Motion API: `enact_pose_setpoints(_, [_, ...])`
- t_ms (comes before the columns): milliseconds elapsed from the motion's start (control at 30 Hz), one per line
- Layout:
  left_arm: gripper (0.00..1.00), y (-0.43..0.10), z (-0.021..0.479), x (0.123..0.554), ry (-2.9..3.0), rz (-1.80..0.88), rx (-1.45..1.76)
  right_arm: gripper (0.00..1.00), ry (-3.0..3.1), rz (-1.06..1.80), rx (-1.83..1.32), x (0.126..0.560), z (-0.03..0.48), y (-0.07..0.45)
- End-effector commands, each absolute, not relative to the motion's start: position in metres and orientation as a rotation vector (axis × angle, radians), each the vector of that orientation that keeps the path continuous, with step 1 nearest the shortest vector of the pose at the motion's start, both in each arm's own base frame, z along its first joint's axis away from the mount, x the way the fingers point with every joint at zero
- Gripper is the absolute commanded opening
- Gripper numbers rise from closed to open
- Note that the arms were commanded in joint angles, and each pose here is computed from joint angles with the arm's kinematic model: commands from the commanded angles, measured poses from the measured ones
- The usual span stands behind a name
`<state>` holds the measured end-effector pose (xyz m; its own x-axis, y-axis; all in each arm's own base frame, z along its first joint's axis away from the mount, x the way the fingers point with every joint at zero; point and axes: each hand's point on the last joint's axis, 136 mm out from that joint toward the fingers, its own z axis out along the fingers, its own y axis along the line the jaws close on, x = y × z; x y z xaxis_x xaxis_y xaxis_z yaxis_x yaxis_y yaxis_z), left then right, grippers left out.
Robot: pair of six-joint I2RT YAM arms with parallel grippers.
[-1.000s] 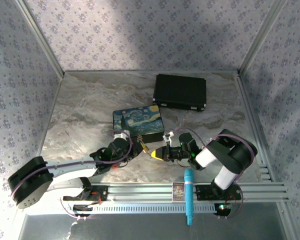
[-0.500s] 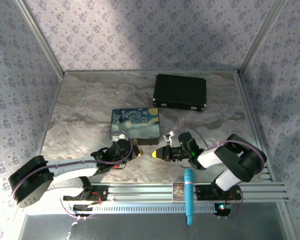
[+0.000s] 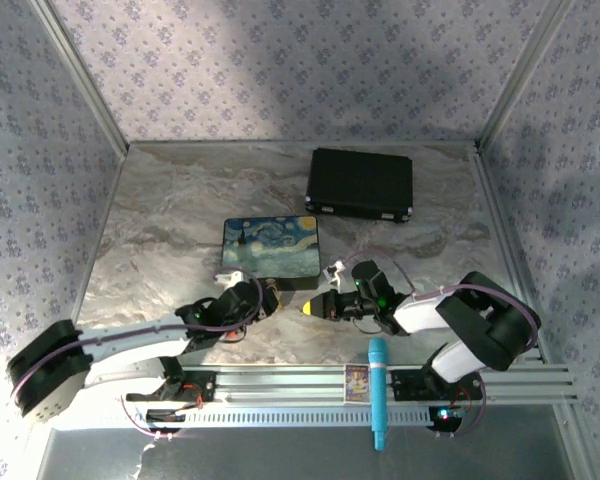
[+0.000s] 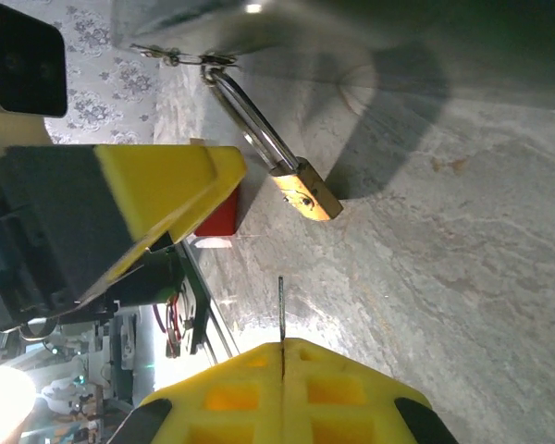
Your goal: Unlock a padlock with a key
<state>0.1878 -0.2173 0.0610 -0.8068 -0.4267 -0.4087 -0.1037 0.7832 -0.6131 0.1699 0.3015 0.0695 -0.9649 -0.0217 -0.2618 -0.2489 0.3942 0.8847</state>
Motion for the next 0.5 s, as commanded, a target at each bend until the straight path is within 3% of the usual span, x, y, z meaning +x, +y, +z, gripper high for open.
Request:
enact_pose_setpoints(0, [0.57,-0.207,0.089,0.191,2.351,-0.742,-0.338,0.00,2.351,1.637,-0.329,0.173,0.095,0.312])
enact_pose_setpoints(200, [0.55,-0.249,0.176,0.182,2.008,-1.316,-0.225,0.00,2.219,1.723,-0.397,0.172,0.142,0.327])
enact_pose_setpoints(467, [0.55,-0.261,0.214,0.171,1.919,-1.480,-0.153,0.00,2.065,1.852,-0.383,0.173,0.189,0.334])
